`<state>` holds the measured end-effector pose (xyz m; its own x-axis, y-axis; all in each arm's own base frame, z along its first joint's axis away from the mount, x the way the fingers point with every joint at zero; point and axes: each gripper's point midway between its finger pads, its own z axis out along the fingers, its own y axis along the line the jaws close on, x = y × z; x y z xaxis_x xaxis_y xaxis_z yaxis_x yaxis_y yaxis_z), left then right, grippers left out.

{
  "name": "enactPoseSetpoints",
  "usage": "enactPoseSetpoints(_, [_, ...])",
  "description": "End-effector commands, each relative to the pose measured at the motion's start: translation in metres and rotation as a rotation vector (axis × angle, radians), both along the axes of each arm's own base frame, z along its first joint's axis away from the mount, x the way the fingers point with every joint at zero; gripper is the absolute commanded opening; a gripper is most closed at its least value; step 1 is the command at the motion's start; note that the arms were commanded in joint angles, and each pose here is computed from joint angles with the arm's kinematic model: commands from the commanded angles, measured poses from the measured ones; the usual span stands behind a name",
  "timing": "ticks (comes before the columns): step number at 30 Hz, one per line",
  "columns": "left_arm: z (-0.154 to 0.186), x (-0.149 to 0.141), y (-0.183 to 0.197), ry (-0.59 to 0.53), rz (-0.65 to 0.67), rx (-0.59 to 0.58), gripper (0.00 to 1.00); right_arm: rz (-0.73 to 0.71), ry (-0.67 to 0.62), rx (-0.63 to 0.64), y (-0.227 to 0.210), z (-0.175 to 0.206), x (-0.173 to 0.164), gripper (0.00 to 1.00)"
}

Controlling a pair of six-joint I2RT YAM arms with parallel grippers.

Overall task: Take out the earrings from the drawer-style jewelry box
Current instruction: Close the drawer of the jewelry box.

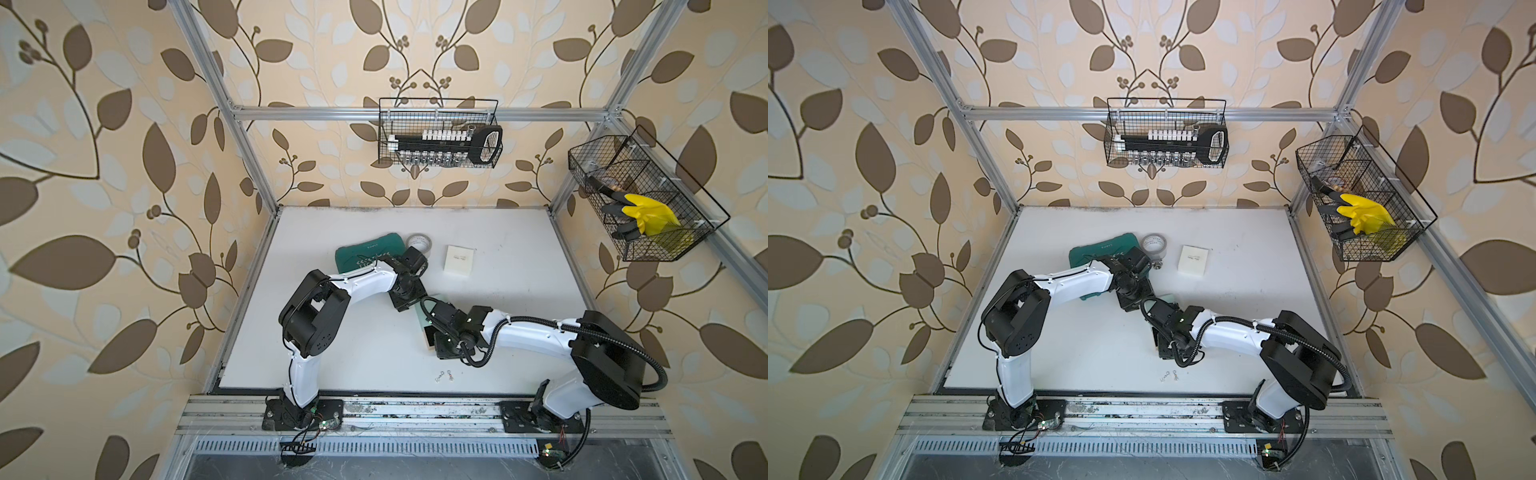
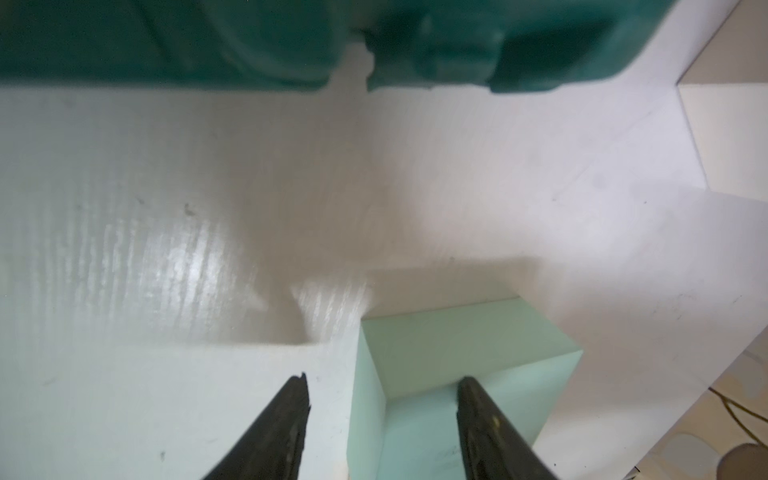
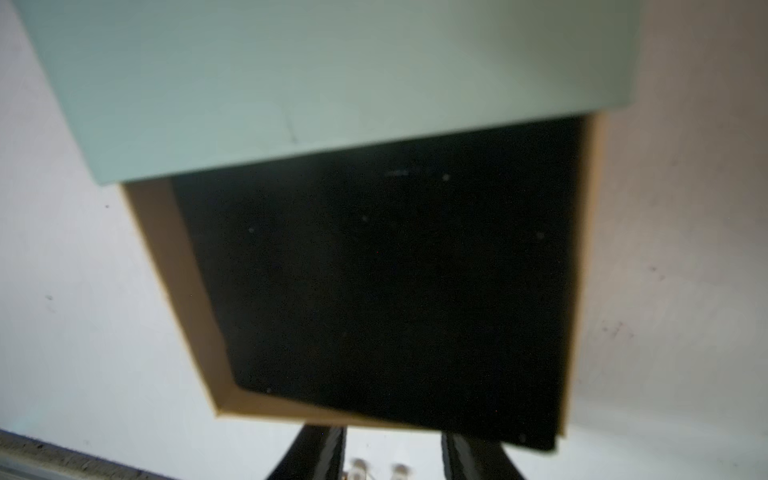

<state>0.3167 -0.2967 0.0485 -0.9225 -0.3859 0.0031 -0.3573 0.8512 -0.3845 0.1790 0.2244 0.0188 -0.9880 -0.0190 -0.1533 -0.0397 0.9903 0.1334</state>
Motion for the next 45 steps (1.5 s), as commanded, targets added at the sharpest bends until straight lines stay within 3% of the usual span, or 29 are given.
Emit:
enactPoseSetpoints(1, [0.03,0.008,0.008,-0.069,0.05,-0.009,0.61,-0.004,-0.018,-0.014,-0.003,-0.001,0.004,0.38])
enactPoseSetpoints(6, [0.025,0.016,0.021,-0.05,0.083,0.06,0.7,-0.005,-0.018,-0.017,-0.003,-0.003,0.004,0.38])
enactPoseSetpoints(12, [0.01,0.023,0.013,-0.019,0.079,0.053,0.71,-0.006,-0.016,-0.021,-0.004,-0.004,0.004,0.38])
enactPoseSetpoints(28, [-0.007,0.019,-0.012,0.032,-0.011,-0.029,0.5,0.014,-0.063,0.006,0.008,-0.003,0.022,0.38])
enactPoseSetpoints(45, [-0.005,0.012,-0.014,0.029,-0.023,-0.053,0.45,0.029,-0.123,0.03,0.027,0.006,0.055,0.35])
